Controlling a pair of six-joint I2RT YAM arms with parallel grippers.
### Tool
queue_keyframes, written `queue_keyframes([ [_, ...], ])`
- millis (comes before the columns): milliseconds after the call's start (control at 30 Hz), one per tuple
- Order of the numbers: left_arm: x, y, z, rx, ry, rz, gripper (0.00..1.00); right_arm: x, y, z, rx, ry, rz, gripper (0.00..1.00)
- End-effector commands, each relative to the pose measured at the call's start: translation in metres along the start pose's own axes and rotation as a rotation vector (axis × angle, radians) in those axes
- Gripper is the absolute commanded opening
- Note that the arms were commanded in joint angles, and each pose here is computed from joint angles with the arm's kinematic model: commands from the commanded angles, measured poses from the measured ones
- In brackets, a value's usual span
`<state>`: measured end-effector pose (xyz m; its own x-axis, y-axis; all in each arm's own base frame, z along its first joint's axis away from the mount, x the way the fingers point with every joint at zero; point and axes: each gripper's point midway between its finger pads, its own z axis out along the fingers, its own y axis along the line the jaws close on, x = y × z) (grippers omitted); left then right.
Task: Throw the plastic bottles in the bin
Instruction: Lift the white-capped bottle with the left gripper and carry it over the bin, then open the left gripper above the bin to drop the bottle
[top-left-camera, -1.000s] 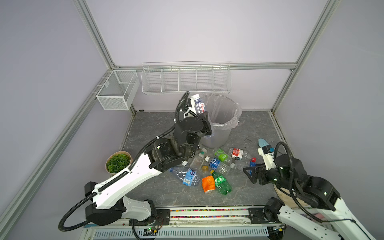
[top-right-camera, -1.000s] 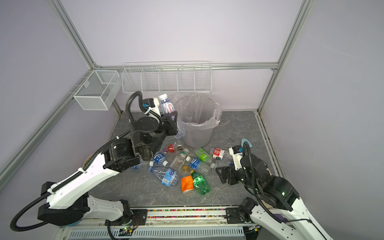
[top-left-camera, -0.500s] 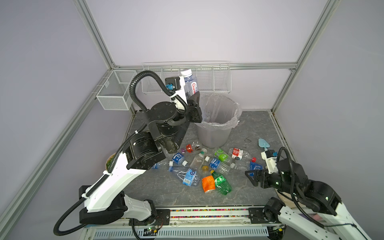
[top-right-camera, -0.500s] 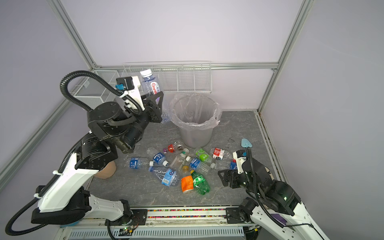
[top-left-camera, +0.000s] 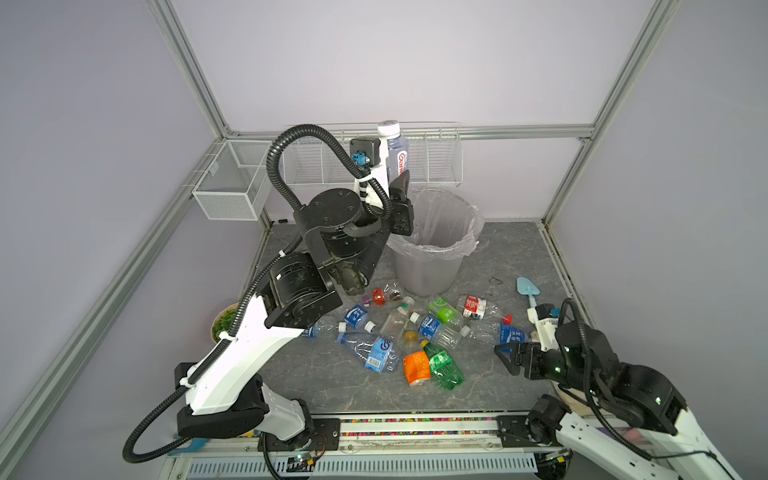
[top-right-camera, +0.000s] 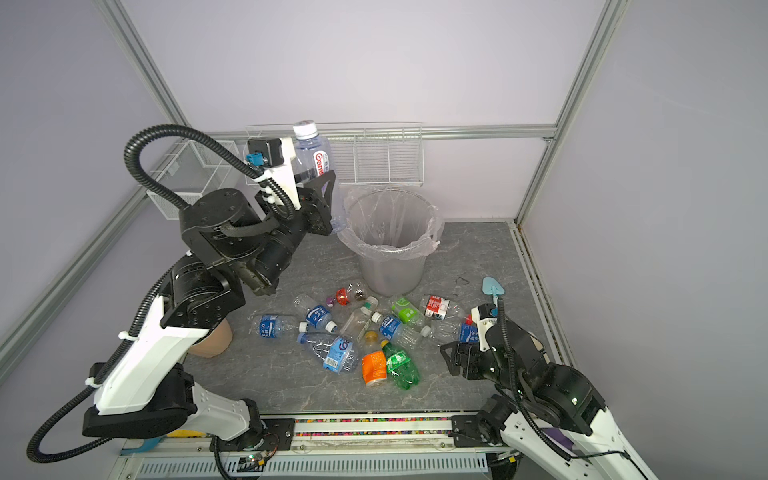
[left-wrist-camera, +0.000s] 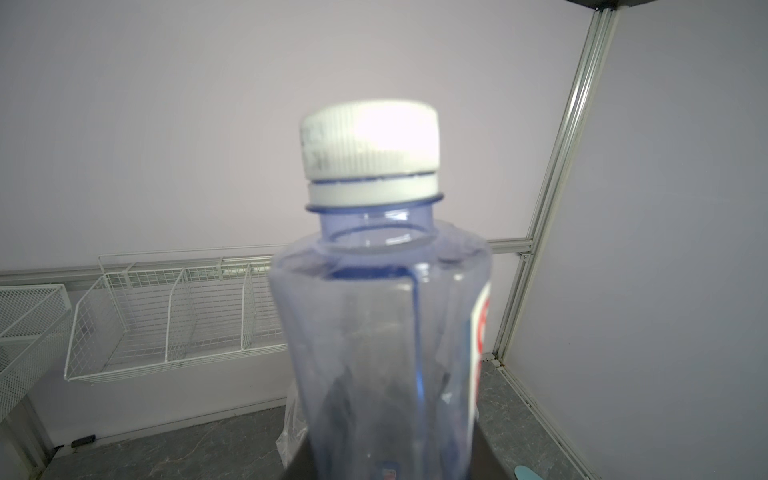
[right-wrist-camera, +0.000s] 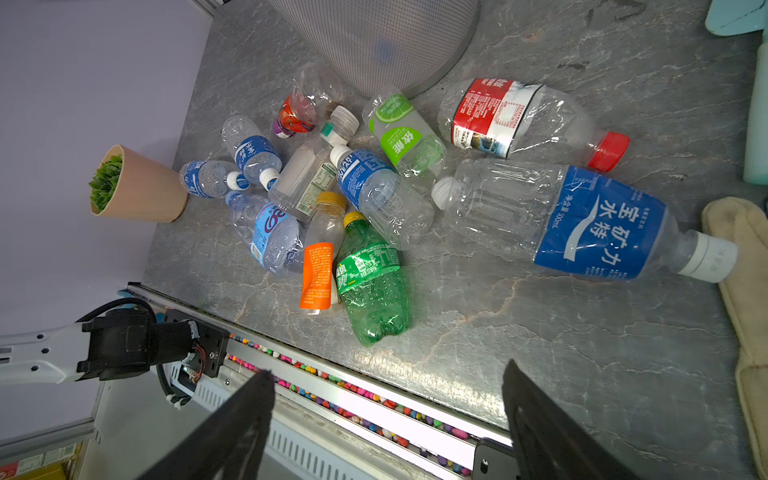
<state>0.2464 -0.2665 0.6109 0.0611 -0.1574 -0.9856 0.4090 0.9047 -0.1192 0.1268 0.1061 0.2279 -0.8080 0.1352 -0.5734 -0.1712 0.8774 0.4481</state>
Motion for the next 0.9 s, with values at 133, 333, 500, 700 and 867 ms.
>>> queue_keyframes([
  [133,0.009,0.0,0.041,-0.054,-0.005,0.014,0.21,-0.004,0.003,-0.007,-0.013,-0.013,0.012,0.88],
  [333,0.166,0.022,0.158,-0.05,0.377,-0.082,0.33,-0.013,0.014,-0.02,-0.054,-0.035,0.01,0.88],
  [500,0.144,0.034,0.151,-0.056,0.402,-0.104,1.0,-0.017,0.02,-0.041,-0.114,-0.082,0.001,0.88],
  [700,0.056,0.037,0.1,-0.054,0.187,-0.088,1.0,-0.019,0.019,-0.052,-0.133,-0.119,0.009,0.88],
  [867,0.04,0.029,0.08,-0.017,0.174,-0.086,1.0,-0.021,0.023,-0.046,-0.135,-0.103,0.008,0.88],
])
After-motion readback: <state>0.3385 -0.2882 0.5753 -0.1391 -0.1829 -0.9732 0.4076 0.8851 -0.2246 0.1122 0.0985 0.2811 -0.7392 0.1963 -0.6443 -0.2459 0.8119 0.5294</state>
